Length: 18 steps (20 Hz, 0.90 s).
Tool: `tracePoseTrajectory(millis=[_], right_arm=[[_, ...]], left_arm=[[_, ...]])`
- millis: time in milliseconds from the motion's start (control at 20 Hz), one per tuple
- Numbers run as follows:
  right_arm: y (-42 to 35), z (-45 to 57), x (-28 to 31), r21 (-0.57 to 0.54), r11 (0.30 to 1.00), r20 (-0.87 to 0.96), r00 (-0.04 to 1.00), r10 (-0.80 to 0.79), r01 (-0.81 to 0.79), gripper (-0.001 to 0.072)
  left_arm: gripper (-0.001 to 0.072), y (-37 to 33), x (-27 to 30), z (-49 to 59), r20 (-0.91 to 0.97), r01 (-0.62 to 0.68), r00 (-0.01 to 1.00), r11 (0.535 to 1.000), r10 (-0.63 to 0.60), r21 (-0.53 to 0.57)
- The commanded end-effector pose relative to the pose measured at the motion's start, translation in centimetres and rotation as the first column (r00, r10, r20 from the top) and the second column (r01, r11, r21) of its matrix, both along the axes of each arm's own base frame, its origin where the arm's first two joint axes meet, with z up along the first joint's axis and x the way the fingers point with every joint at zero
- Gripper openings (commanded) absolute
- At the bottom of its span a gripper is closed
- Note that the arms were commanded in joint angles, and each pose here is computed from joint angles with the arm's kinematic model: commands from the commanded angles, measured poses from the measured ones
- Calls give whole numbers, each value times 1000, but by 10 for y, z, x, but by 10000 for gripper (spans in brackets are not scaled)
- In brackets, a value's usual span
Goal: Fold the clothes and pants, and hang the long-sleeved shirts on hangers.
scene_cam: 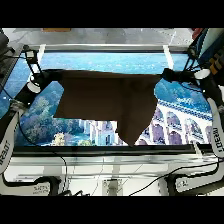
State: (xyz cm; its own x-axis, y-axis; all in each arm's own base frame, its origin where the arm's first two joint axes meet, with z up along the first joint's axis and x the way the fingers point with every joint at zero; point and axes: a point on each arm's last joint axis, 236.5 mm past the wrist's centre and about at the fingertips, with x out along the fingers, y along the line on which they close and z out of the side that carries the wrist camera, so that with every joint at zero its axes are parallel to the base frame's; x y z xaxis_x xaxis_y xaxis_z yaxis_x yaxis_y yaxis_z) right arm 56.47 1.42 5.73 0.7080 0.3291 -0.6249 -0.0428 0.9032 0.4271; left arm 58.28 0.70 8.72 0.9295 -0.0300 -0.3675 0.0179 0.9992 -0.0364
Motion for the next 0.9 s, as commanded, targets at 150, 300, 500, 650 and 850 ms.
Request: tracePoseTrajectory(millis=[150, 300, 500, 650, 850], right_arm=[[14, -58, 11, -82, 996, -57, 998, 27, -31, 10], [15, -41, 33, -109, 994, 59, 998, -22, 29, 10], [27, -14, 59, -133, 986, 223, 972, -69, 100, 10], [45, -21, 65, -140, 986, 241, 969, -57, 93, 10], [58, -55, 60, -139, 989, 167, 986, -27, 50, 10]], left_arm=[[14, 42, 19, -16, 82, -139, 987, 989, 136, 41], [14, 61, 25, -1, 184, -222, 961, 973, 208, 62], [14, 63, 35, -23, 213, -233, 957, 960, 198, 153], [14, 51, 43, -55, 173, -165, 977, 953, 124, 253], [14, 48, 44, -84, 120, -142, 986, 955, 114, 259]])
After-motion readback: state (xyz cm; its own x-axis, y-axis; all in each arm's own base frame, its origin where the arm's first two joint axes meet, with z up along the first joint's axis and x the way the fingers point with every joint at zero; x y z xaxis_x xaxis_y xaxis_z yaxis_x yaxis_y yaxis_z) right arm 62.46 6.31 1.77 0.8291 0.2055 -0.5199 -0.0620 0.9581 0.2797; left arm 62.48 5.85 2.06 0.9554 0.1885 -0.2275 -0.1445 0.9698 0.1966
